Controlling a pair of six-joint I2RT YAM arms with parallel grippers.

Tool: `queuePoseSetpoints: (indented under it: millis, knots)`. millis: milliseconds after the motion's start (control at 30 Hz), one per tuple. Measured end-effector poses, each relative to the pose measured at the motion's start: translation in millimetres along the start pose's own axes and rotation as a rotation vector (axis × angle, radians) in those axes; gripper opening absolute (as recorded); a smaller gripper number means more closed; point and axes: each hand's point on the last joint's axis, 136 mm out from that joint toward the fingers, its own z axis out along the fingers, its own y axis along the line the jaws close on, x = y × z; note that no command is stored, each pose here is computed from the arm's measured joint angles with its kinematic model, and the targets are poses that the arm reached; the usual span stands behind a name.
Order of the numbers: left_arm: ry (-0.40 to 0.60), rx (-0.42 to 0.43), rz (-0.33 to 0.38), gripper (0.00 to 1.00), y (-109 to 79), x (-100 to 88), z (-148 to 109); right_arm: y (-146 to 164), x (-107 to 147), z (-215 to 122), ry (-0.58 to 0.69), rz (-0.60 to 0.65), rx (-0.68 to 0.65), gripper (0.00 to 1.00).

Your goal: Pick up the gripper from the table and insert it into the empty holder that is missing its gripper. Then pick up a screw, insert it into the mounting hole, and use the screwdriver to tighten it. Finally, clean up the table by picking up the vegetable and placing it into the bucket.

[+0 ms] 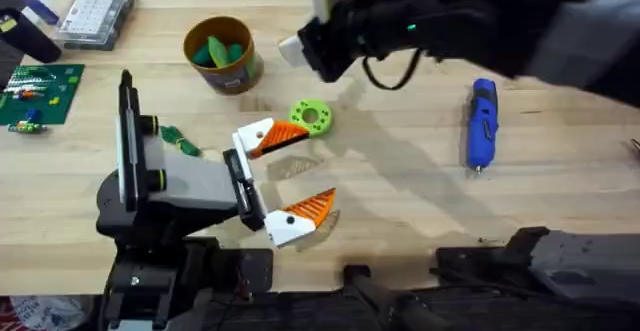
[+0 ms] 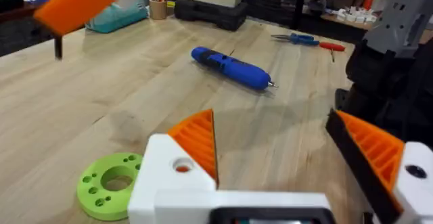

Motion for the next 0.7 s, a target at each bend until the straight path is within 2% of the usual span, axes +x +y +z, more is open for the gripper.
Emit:
queuePoseSetpoints:
  millis: [167,400,700]
  knots:
    - [0.0,0.0,0.0,0.986,-0.1,0.0,0,15,-13,-35,-0.057,-0.007,-0.056,0.004]
    - [0.0,0.0,0.001,0.986,0.0,-0.1,0,39,-16,-72,-0.083,-0.012,-0.154,0.004]
    - [0.0,0.0,0.0,0.986,0.0,0.0,0,78,-14,-81,-0.082,-0.056,-0.269,0.004]
